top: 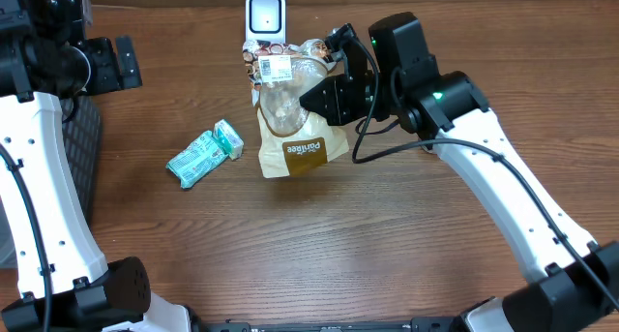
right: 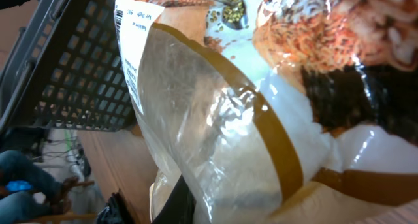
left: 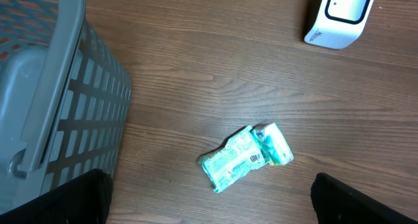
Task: Scan the item barcode
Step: 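Lift the snack bag and hold it at the scanner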
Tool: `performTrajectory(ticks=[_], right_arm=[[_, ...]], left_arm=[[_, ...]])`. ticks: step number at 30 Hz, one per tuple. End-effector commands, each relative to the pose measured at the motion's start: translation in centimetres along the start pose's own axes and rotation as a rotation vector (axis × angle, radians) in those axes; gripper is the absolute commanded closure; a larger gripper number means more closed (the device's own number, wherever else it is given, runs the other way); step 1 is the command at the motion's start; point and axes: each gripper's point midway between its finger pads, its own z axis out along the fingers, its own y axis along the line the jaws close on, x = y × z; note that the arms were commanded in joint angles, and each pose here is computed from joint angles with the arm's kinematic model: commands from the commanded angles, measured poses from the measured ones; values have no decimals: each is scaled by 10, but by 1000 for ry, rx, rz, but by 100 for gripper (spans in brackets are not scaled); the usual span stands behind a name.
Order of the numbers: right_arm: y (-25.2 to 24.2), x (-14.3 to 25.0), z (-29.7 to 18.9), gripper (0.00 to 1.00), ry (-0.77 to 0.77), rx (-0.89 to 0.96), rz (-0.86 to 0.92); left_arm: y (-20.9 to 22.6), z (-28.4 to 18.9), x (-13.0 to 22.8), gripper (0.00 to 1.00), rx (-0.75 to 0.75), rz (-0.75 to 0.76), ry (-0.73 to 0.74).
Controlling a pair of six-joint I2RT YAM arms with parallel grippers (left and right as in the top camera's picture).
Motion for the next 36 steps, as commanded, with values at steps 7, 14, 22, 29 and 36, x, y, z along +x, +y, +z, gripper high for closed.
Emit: performTrajectory(ticks=[7, 14, 22, 29, 36], right_arm=[[-4, -15, -32, 96, -47, 143, -18], [-4, -78, -74, 96, -192, 344, -116], [-53, -149, -58, 96, -353, 757, -286], [-93, -188, 1, 96, -371, 1109, -631], [-135, -200, 65, 96, -288, 1272, -941]], left_arm=[[-3, -6, -5, 0, 1, 27, -27], [-3, -6, -5, 1, 1, 27, -27], [-3, -6, -5, 0, 1, 28, -27], [-3, -6, -5, 0, 1, 27, -27], [-3, -6, -5, 0, 1, 28, -27]])
